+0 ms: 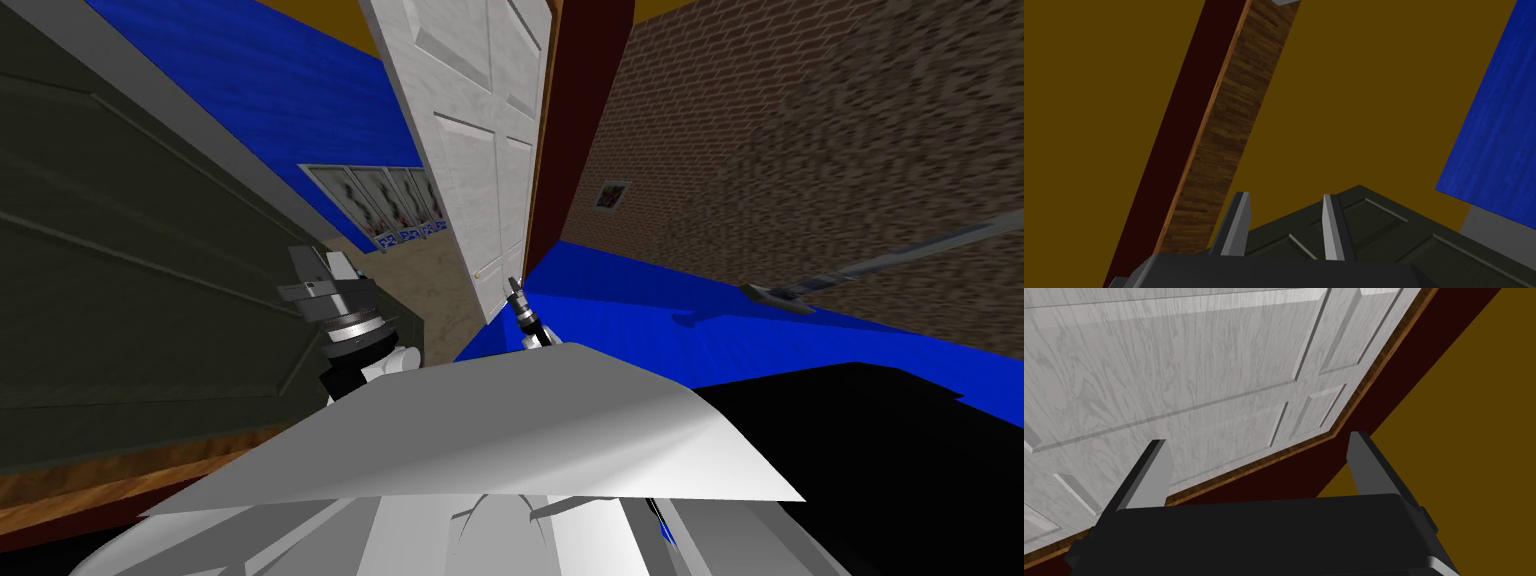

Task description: Push the door open

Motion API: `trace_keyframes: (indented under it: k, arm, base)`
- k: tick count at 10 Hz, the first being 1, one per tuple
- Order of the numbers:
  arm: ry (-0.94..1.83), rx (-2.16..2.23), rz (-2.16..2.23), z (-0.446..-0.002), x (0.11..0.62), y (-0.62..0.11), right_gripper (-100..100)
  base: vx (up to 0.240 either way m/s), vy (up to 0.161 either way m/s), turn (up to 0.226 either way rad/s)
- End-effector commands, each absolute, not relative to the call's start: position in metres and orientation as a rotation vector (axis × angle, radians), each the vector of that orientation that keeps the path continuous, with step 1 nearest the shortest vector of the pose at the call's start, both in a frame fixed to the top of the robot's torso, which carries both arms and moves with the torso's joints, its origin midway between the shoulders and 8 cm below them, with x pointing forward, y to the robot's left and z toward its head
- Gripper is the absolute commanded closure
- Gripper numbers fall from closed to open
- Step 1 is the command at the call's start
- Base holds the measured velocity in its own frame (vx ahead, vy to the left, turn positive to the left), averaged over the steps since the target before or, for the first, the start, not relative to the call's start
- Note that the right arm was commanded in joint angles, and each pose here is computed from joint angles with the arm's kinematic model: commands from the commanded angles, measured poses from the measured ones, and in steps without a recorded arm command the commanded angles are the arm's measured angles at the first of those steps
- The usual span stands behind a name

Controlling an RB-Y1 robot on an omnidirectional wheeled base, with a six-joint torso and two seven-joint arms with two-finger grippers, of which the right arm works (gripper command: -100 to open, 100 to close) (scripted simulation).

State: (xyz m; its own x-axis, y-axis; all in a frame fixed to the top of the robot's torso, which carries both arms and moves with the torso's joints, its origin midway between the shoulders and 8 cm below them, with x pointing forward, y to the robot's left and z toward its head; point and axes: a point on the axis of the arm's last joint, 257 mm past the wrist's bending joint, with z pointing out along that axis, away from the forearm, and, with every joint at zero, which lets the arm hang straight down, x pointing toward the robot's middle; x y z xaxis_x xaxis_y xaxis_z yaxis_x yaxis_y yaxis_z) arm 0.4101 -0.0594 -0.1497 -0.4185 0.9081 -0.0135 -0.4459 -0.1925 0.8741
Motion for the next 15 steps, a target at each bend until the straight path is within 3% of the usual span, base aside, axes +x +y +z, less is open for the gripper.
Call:
trace_keyframes:
  k: [1,15]
  arm:
    - [1.099,0.667,1.797,-0.166,0.407,-0.045,-100]
    - [1.482,0.685,1.878,-0.289,0.373,0.035,-100]
  base:
    - [0.085,-0.013,-0.021]
    - [0.1,-0.003,-0.025]
